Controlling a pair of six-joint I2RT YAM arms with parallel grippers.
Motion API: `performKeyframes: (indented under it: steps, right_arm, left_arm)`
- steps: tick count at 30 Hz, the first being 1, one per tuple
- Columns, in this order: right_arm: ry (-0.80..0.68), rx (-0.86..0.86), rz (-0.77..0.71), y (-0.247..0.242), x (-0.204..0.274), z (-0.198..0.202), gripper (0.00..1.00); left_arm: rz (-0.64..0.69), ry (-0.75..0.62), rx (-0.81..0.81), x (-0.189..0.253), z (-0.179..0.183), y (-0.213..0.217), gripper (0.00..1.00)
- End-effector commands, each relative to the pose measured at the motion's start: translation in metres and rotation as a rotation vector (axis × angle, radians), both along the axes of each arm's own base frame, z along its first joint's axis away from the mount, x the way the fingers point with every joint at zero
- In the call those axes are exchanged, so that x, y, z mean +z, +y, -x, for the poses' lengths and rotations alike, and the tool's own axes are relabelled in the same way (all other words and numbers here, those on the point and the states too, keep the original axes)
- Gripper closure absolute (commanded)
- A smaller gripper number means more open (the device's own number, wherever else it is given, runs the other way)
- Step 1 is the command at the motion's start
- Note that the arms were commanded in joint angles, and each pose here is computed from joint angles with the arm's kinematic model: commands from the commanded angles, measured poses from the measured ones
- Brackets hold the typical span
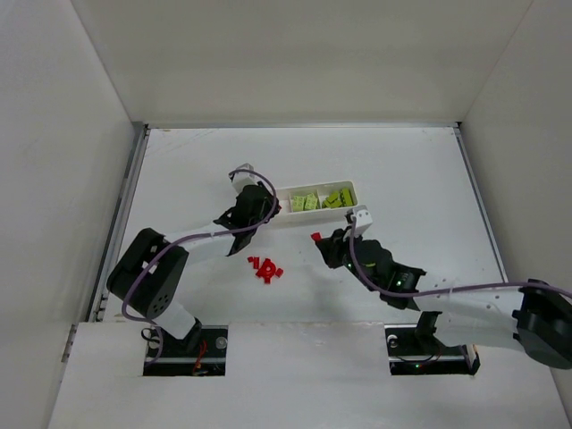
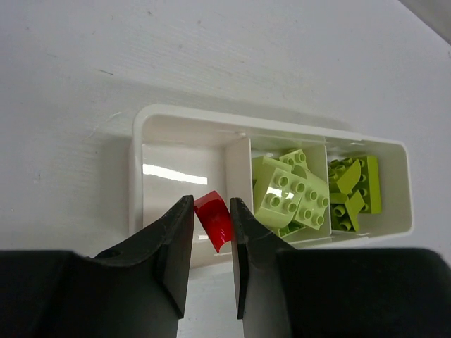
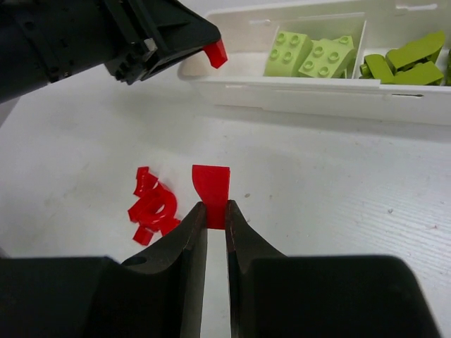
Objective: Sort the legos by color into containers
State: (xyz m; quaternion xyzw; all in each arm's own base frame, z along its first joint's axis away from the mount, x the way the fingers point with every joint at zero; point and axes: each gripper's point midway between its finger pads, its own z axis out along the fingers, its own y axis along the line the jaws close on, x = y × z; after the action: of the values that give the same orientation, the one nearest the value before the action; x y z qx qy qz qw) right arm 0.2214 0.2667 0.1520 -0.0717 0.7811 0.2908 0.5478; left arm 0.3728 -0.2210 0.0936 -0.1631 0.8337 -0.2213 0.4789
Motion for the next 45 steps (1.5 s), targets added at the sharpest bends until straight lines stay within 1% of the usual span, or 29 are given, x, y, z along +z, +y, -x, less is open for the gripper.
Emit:
performKeyframes:
  steps: [1, 4, 7, 9, 11, 13, 14, 15, 19, 25, 28, 31, 36, 39, 40, 43, 45]
  right_arm:
    - [-0.016, 0.000, -0.049, 0.017, 0.027, -0.019, 0.82]
    - [-0.017, 0.001, -0.037, 0.030, 0.029, -0.038, 0.82]
    - [-0.019, -0.008, -0.029, 0.040, 0.032, -0.054, 0.82]
    - [-0.024, -0.002, -0.025, 0.046, 0.036, -0.062, 0.82]
    - [-0.030, -0.005, -0.011, 0.050, 0.038, -0.070, 0.83]
    - [-0.028, 0.001, -0.001, 0.056, 0.037, -0.077, 0.83]
    - [-0.027, 0.009, 0.002, 0.060, 0.037, -0.080, 0.83]
    - [-0.025, 0.016, 0.008, 0.064, 0.036, -0.083, 0.83]
    - [-0.014, 0.033, 0.024, 0.081, 0.030, -0.096, 0.83]
    - [0.011, 0.020, 0.051, 0.097, 0.014, -0.130, 0.83]
    - [0.014, 0.009, 0.055, 0.101, 0.011, -0.146, 0.82]
    - [0.026, 0.002, 0.060, 0.105, 0.006, -0.157, 0.82]
    - [0.054, -0.013, 0.055, 0.112, -0.005, -0.168, 0.79]
    - [0.069, -0.020, 0.050, 0.116, -0.011, -0.171, 0.75]
    - [0.070, -0.025, 0.053, 0.116, -0.013, -0.172, 0.71]
    - [0.062, -0.035, 0.046, 0.116, -0.011, -0.174, 0.56]
    - [0.057, -0.035, 0.040, 0.117, -0.007, -0.175, 0.54]
  left_arm:
    - [0.059, -0.110, -0.014, 0.042, -0.018, -0.009, 0.84]
    - [0.050, -0.122, -0.007, 0.046, -0.018, -0.003, 0.81]
    - [0.045, -0.106, -0.010, 0.041, -0.021, 0.000, 0.76]
    - [0.051, -0.094, -0.021, 0.037, -0.022, 0.001, 0.68]
    - [0.058, -0.078, -0.017, 0.033, -0.022, 0.004, 0.56]
    - [0.074, -0.085, -0.017, 0.038, -0.020, 0.007, 0.46]
    - [0.081, -0.097, -0.009, 0.043, -0.017, 0.011, 0.32]
    - [0.087, -0.112, -0.002, 0.049, -0.014, 0.016, 0.00]
    - [0.138, -0.168, 0.030, 0.081, 0.007, 0.034, 0.00]
    - [0.228, -0.240, -0.015, 0.149, 0.055, 0.035, 0.00]
    - [0.263, -0.303, 0.002, 0.178, 0.076, 0.045, 0.00]
    - [0.289, -0.343, 0.007, 0.194, 0.089, 0.050, 0.00]
    - [0.390, -0.377, -0.031, 0.226, 0.107, 0.042, 0.00]
    - [0.443, -0.399, -0.052, 0.244, 0.117, 0.039, 0.00]
    - [0.458, -0.410, -0.058, 0.250, 0.120, 0.039, 0.00]
    - [0.484, -0.434, -0.070, 0.263, 0.126, 0.041, 0.00]
    - [0.498, -0.450, -0.072, 0.270, 0.129, 0.042, 0.00]
